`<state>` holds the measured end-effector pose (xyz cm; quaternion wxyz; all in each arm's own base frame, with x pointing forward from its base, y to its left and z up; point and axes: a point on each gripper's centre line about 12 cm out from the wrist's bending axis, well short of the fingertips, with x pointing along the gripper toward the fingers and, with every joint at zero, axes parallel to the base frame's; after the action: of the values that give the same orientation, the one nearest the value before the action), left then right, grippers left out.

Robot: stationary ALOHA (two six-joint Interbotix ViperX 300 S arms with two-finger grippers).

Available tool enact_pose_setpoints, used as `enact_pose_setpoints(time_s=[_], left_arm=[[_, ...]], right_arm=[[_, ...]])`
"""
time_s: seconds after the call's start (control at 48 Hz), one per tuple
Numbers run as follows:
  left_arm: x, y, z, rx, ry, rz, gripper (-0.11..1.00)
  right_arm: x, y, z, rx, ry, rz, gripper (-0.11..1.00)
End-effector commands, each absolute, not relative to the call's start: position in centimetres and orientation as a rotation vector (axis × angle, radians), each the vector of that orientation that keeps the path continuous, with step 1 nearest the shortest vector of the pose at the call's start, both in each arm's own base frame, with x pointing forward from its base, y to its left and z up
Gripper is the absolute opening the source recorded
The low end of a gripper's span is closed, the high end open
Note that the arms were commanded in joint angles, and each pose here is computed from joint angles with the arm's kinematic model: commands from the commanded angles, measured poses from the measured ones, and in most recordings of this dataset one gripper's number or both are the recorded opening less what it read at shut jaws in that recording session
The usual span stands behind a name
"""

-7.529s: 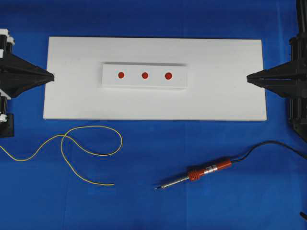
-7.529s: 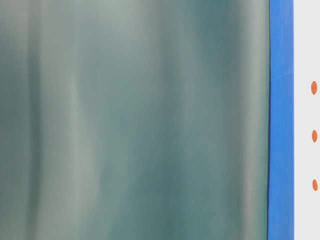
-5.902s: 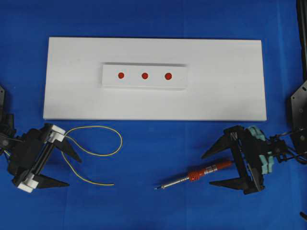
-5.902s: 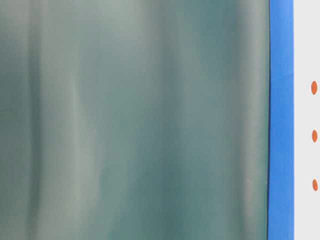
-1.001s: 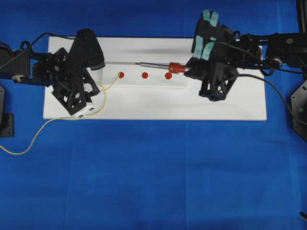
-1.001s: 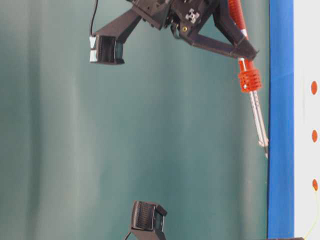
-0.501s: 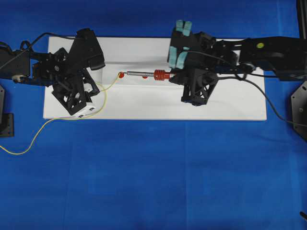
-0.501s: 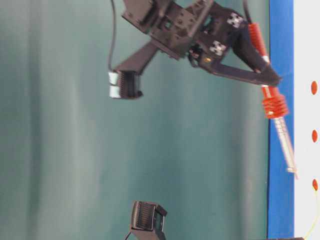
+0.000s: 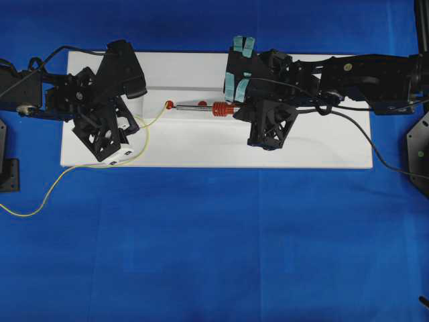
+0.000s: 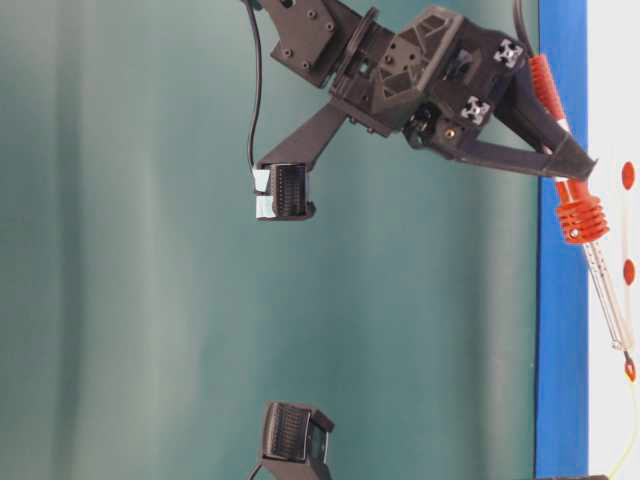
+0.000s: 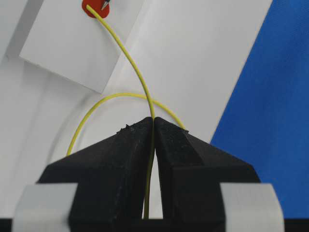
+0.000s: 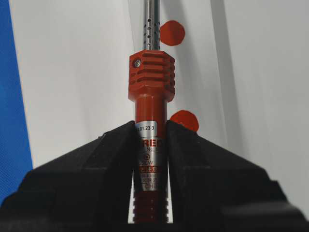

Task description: Touch the tip of the soldering iron to the tip of the solder at the mark.

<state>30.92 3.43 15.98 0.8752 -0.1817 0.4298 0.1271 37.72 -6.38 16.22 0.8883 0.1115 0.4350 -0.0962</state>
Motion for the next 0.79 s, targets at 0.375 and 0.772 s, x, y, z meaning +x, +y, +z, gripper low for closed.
enact_pose_setpoints(time_s=[0.375, 0.772], left_arm=[[31.69, 3.08, 17.04, -0.372, 0.862, 0.247, 0.03], [31.82, 2.95, 17.11, -0.368, 0.858, 0.241, 0.03]], right_arm=[[38.29, -6.49, 17.46, 0.212, 0.866, -0.196, 0.07], [38.32, -6.5, 17.49, 0.21, 0.863, -0.196, 0.07]])
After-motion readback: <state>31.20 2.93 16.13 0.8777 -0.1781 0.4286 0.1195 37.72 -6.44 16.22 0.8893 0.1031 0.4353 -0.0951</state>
